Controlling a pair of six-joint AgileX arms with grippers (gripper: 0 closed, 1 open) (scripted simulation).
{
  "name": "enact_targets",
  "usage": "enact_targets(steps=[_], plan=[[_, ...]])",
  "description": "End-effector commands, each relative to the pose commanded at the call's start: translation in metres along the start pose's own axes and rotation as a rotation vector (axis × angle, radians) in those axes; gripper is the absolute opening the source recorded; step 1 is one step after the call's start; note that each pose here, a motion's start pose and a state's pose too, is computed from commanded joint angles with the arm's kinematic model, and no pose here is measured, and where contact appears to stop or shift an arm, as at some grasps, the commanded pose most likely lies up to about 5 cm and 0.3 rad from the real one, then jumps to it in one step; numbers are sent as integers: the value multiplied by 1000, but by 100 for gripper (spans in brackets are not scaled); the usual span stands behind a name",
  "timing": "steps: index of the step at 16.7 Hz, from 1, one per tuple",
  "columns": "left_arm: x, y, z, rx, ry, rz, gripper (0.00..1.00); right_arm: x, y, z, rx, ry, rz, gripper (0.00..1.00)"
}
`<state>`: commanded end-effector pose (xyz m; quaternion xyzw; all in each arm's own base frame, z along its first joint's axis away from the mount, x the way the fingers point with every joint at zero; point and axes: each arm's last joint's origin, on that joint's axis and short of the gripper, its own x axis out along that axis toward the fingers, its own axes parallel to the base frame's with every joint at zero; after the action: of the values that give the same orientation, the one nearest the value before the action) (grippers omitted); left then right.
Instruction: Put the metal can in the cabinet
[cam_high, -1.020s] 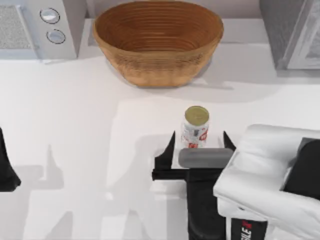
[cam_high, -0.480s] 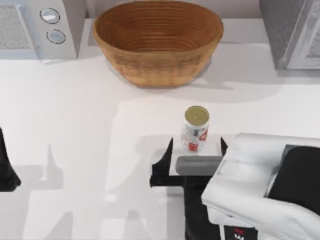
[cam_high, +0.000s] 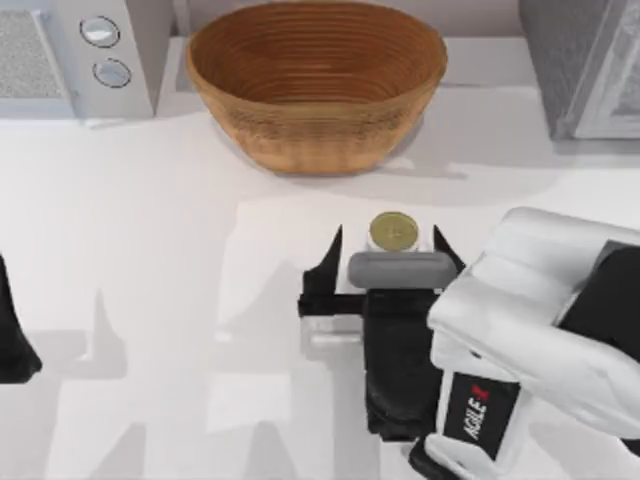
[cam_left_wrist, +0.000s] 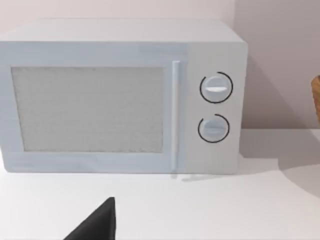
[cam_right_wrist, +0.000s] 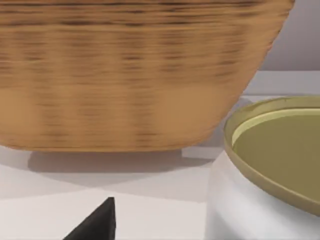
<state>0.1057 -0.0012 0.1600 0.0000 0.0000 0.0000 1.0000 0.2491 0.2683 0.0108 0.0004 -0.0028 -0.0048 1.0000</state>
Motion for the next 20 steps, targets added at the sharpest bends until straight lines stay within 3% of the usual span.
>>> enact_targets(steps=[3, 16, 20], plan=[[0, 0, 0, 0, 0, 0, 100, 0, 0, 0, 0, 0, 0, 100], [0, 0, 0, 0, 0, 0, 100, 0, 0, 0, 0, 0, 0, 2], [0, 0, 0, 0, 0, 0, 100, 0, 0, 0, 0, 0, 0, 0]])
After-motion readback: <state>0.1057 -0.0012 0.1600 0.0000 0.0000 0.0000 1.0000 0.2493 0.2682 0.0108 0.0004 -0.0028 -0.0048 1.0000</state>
